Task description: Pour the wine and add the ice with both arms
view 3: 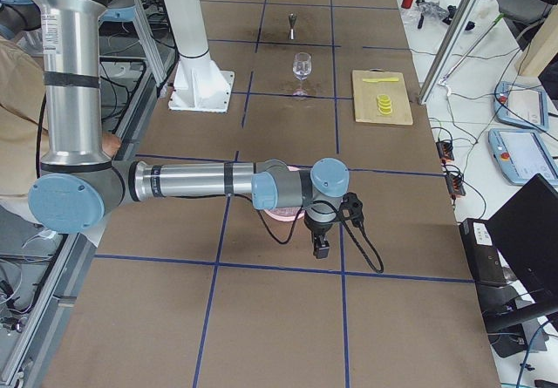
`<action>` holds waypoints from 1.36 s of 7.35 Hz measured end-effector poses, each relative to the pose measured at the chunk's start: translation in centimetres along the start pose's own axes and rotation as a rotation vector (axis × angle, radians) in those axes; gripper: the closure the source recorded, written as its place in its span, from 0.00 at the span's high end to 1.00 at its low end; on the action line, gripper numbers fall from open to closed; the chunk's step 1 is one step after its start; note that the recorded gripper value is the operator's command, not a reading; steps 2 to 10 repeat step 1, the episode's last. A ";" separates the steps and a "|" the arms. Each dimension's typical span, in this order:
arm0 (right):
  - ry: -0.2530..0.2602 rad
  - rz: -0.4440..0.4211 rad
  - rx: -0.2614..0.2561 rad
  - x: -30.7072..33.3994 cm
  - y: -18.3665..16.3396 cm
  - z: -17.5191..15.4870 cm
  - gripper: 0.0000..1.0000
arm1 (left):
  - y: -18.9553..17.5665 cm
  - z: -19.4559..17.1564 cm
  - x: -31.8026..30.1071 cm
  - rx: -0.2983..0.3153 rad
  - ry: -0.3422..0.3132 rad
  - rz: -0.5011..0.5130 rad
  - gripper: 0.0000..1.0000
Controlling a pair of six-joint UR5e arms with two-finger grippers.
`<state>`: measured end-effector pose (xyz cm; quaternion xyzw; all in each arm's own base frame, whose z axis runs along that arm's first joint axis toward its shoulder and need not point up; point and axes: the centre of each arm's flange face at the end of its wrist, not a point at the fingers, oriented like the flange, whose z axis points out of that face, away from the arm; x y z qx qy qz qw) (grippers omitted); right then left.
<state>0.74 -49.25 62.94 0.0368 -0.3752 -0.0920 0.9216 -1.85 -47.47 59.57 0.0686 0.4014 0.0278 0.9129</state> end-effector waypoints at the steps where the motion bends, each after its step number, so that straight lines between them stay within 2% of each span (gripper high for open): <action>1: -0.004 0.029 0.010 0.1 -0.2 0.1 1.00 | 0.1 0.2 -0.2 -0.004 -0.001 -0.005 1.00; 10: -0.004 0.029 0.010 0.1 -0.2 0.1 1.00 | 0.1 0.2 -0.2 -0.004 -0.001 -0.005 1.00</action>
